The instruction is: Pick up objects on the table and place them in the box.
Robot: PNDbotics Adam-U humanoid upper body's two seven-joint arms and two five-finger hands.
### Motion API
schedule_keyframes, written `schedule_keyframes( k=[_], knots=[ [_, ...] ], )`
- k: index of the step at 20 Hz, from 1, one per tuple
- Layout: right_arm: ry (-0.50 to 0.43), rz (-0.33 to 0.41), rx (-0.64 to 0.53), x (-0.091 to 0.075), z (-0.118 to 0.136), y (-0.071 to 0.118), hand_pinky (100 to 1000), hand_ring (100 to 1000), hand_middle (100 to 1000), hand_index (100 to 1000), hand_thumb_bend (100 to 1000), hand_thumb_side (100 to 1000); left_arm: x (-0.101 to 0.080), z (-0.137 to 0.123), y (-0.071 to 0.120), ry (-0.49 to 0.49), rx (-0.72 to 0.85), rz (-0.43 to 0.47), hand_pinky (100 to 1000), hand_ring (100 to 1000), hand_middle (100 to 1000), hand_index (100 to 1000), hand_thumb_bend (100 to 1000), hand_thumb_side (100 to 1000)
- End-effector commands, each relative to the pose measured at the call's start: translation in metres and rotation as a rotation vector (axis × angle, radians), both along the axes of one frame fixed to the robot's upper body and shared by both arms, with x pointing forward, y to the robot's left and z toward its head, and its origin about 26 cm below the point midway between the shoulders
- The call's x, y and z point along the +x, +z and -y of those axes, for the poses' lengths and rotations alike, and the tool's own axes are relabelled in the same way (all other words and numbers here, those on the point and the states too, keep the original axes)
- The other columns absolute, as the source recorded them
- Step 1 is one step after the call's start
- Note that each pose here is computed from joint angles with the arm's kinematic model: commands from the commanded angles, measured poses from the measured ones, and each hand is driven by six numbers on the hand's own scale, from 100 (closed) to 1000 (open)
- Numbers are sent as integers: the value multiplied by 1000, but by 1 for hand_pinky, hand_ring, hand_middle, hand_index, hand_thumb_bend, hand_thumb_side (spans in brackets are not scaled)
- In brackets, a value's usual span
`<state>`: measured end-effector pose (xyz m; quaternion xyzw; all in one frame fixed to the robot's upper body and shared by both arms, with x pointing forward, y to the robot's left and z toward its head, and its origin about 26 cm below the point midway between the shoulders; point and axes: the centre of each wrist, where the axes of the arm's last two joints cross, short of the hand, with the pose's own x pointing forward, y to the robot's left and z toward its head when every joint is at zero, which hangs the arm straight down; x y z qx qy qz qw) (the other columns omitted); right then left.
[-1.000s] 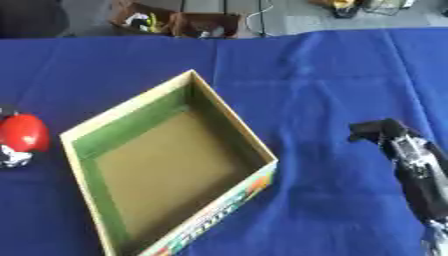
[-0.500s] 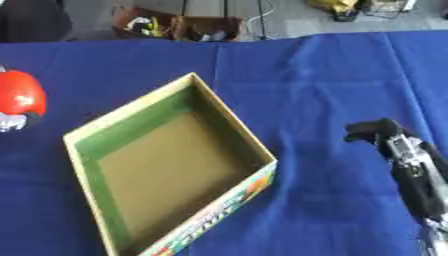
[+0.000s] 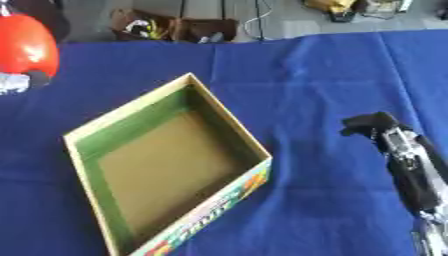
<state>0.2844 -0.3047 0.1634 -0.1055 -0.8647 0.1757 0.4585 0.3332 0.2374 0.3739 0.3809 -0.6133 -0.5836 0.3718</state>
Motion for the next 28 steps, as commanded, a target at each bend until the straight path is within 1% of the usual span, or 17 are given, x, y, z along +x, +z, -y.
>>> schedule_keyframes(
  k=[1,7,12,15,16,19,22,24,27,28],
  knots=[
    [-1,15,-17,-2,3,6,908,825,571,704,100,1000,-9,16,9,-72,38,3,173,329,432,577,100,303],
    [0,11,-19,-2,3,6,909,826,571,704,100,1000,-6,49,6,-184,110,-67,173,340,435,576,100,312],
    [4,12,-19,-2,2,6,909,825,571,704,100,1000,4,67,-3,-220,178,-124,172,346,436,575,100,313],
    [4,12,-19,-2,2,6,909,825,571,704,100,1000,8,70,-6,-225,187,-133,172,346,436,575,100,313],
    [8,13,-19,-1,2,7,909,826,571,703,100,1000,11,72,-11,-234,193,-154,169,353,436,571,100,337],
    [13,10,-19,-1,1,6,910,826,570,703,100,1000,24,87,-31,-264,239,-222,168,358,436,566,100,352],
    [15,7,-18,-1,0,6,910,826,570,702,100,1000,37,98,-47,-268,269,-274,169,364,439,568,100,361],
    [17,6,-19,-1,0,6,911,826,570,702,100,1000,44,102,-53,-263,288,-289,171,372,445,572,100,347],
    [15,6,-19,-1,0,6,911,826,570,702,100,1000,49,105,-58,-261,325,-286,178,387,455,582,100,343],
    [15,5,-19,-1,0,6,911,826,570,702,100,1000,50,108,-62,-262,344,-285,206,425,484,622,100,397]
  ],
)
